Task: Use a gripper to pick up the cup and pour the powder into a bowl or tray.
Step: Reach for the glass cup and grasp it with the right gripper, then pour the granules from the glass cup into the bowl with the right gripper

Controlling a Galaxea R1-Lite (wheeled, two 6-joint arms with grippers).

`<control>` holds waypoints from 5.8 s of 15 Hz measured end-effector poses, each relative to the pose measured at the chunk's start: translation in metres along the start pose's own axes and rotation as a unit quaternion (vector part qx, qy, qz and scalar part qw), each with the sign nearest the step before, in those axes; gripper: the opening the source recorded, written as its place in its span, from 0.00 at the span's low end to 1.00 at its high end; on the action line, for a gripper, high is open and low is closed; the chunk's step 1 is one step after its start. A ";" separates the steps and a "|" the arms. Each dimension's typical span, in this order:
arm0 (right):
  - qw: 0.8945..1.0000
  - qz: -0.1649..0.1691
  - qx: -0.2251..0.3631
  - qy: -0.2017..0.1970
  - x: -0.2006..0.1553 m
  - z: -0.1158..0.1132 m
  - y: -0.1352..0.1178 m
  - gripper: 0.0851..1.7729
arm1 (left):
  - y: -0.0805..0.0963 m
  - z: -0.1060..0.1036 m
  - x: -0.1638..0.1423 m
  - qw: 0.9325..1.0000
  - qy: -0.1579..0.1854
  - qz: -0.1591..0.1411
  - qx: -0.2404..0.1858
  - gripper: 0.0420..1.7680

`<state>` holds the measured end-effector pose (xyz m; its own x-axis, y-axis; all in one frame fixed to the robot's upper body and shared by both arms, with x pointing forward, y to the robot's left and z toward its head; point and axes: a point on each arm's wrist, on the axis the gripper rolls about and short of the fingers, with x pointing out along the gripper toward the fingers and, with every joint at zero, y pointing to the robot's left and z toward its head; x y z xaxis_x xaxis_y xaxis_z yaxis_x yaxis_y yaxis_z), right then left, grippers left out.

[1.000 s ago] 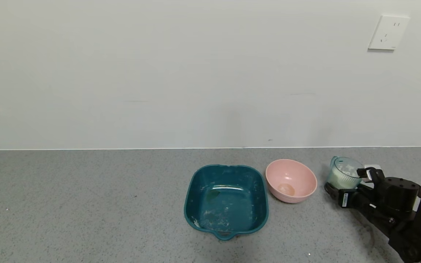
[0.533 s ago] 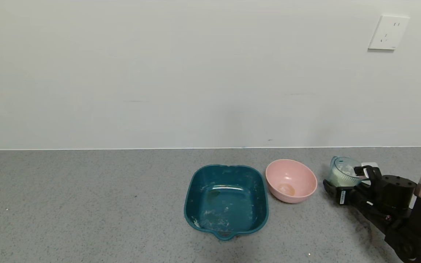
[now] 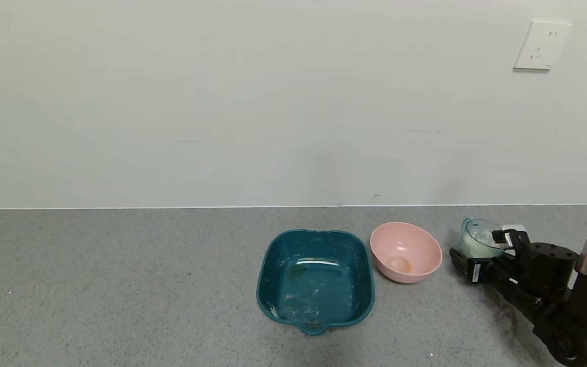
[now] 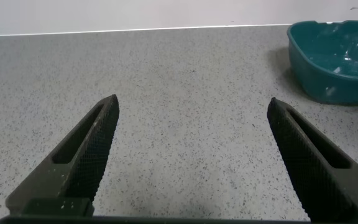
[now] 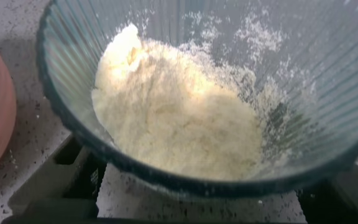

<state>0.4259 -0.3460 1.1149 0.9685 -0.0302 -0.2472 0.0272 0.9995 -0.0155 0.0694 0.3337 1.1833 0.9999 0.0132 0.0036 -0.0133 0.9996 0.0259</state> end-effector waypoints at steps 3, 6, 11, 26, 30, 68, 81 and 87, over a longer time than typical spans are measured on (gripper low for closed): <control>1.000 -0.001 0.000 -0.001 0.002 -0.001 0.000 0.96 | 0.000 0.000 0.000 1.000 0.000 0.000 0.000 0.97; 1.000 -0.001 0.001 0.000 0.004 -0.003 -0.001 0.75 | 0.000 0.000 0.000 1.000 0.000 0.000 0.000 0.97; 1.000 -0.002 0.001 0.001 0.005 -0.004 -0.002 0.75 | 0.000 0.000 0.000 1.000 0.000 0.000 0.000 0.97; 1.000 0.004 -0.022 0.001 -0.012 0.016 0.001 0.74 | 0.000 0.000 0.000 1.000 0.000 0.000 0.000 0.97; 0.999 0.005 -0.033 0.012 -0.022 0.038 0.002 0.74 | 0.000 0.000 0.000 1.000 0.000 0.000 0.000 0.97; 0.846 -0.086 -0.524 0.045 -0.003 0.107 0.067 0.74 | 0.000 0.000 0.000 1.000 0.000 0.000 0.000 0.97; 0.746 -0.066 -0.662 0.028 0.002 0.105 0.093 0.74 | 0.000 0.000 0.000 1.000 0.000 0.000 0.000 0.97; 0.716 -0.057 -0.696 0.027 -0.002 0.103 0.103 0.74 | 0.000 0.000 0.000 1.000 0.000 0.000 0.000 0.97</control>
<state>0.4524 -0.2425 1.2137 0.9677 -0.1491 -0.2035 -0.2034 0.0161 -0.9790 0.0694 0.3337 1.1833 0.9999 0.0132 0.0036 -0.0133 0.9996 0.0259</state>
